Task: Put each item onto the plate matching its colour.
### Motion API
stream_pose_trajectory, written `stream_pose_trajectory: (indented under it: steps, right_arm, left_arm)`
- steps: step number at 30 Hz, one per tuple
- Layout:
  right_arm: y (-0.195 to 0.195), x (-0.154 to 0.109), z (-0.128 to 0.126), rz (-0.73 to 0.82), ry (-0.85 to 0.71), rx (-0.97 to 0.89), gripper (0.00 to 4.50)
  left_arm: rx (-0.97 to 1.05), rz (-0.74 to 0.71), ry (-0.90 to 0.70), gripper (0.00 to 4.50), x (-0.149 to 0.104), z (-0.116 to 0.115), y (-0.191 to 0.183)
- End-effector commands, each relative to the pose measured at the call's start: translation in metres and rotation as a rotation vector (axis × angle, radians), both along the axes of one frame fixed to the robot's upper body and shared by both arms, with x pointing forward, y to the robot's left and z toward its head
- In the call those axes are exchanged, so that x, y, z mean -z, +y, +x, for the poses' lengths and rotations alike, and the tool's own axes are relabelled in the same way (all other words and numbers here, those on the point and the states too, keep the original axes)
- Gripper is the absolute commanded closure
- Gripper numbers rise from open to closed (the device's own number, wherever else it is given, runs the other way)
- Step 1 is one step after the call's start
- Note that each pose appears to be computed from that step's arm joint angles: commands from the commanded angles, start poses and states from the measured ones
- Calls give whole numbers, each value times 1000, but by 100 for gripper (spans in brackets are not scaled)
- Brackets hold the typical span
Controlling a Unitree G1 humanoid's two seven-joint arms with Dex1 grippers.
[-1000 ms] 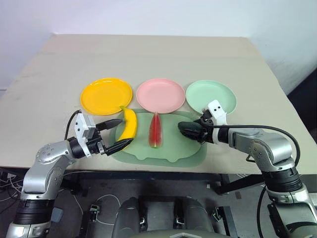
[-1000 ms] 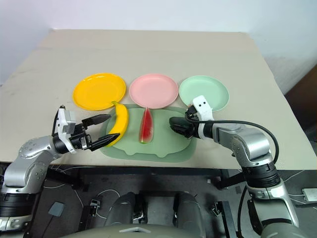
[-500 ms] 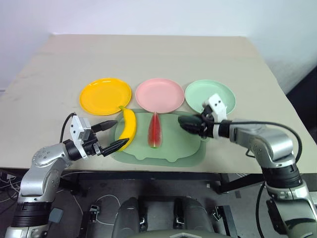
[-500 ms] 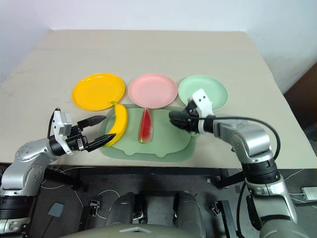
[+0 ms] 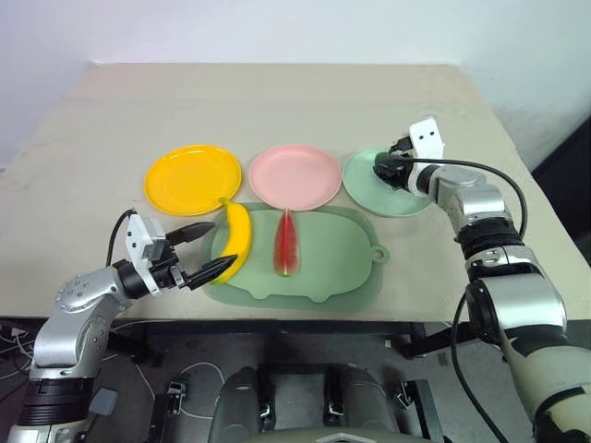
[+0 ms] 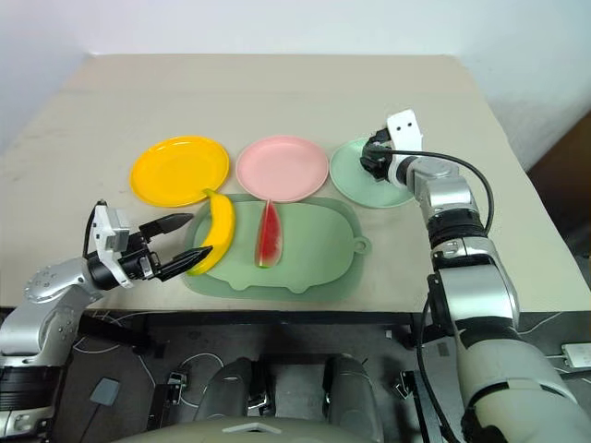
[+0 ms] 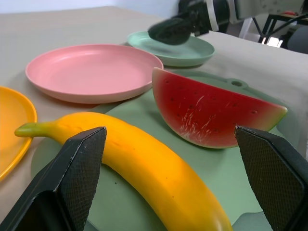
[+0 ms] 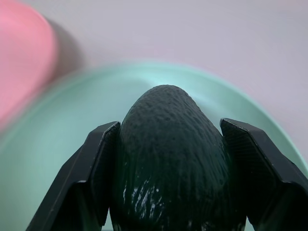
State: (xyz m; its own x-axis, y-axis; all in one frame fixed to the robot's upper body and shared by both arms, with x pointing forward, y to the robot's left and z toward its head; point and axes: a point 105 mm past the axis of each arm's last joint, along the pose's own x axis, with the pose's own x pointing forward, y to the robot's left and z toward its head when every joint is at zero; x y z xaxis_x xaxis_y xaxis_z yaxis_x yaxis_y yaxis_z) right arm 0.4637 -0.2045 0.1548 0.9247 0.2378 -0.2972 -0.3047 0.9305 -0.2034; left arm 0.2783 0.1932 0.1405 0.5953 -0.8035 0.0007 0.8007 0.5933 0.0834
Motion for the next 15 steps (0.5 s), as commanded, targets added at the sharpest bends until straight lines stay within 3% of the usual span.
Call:
stream_pose_trajectory:
  steps: [1, 3, 6, 15]
  right_arm:
    - [3, -20, 6, -28, -72, -12, 148]
    - [2, -22, 7, -21, -81, -8, 73]
    - [5, -26, 5, -18, -93, -63, 3]
    - [6, -81, -15, 54, -244, -80, 3]
  left_arm:
    - [-5, 15, -56, 0, -11, -3, 1]
    - [-6, 16, -56, 0, -11, -4, 1]
    - [-6, 17, -58, 0, -11, -3, 0]
    - [4, 29, -53, 0, -10, 0, 0]
